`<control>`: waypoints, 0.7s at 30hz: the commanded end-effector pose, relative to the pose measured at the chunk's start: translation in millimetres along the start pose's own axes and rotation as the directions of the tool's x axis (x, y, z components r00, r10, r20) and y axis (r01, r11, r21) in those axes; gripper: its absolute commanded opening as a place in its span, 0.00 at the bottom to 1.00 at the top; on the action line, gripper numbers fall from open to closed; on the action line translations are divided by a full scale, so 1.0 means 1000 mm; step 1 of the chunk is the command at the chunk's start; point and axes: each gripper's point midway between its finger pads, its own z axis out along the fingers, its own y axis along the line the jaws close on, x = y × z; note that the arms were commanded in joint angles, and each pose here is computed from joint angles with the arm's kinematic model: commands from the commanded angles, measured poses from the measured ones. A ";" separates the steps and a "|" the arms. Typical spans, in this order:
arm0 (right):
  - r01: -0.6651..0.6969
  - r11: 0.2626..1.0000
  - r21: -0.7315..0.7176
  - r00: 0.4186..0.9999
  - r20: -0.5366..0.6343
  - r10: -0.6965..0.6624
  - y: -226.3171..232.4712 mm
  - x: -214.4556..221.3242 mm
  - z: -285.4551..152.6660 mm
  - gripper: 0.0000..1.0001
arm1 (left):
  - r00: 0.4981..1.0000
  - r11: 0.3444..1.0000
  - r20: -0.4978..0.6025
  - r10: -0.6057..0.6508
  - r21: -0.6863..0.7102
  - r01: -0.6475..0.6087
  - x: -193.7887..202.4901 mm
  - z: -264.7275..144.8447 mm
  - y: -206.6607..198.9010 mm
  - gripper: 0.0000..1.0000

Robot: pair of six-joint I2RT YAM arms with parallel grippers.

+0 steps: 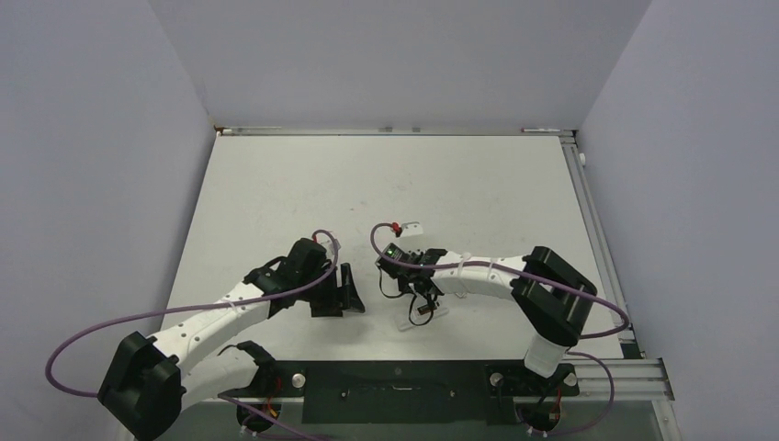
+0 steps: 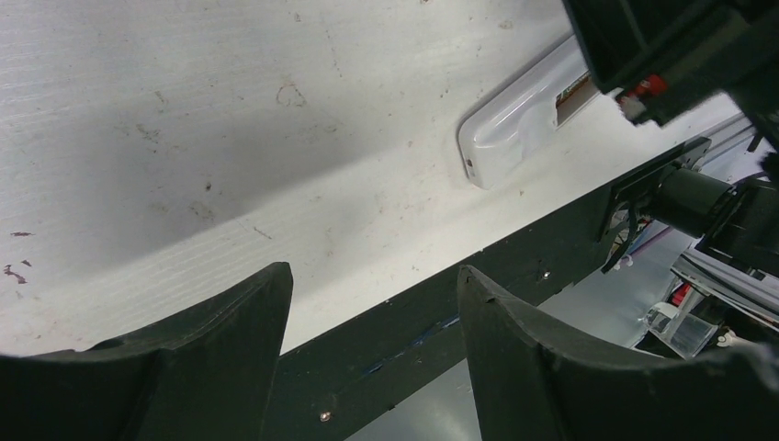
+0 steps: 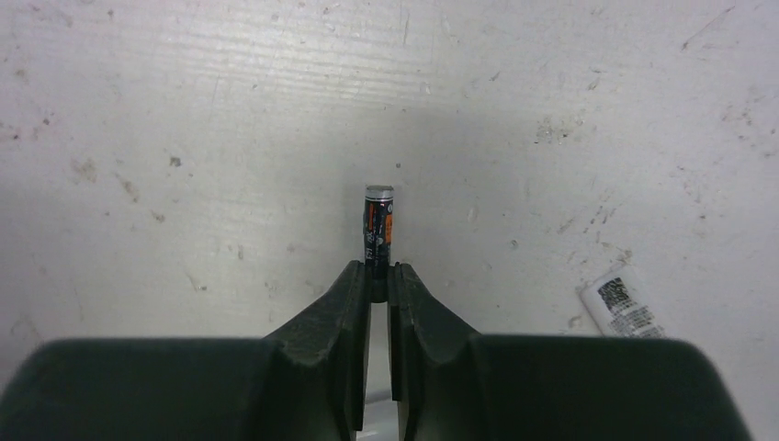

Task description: Load the batteries into the remote control

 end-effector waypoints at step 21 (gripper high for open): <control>0.476 0.862 -0.173 0.879 0.107 -0.464 -0.072 -0.075 -0.104 0.08 | 0.986 0.987 -0.143 -0.082 0.123 0.100 0.040 0.052 -0.086 0.64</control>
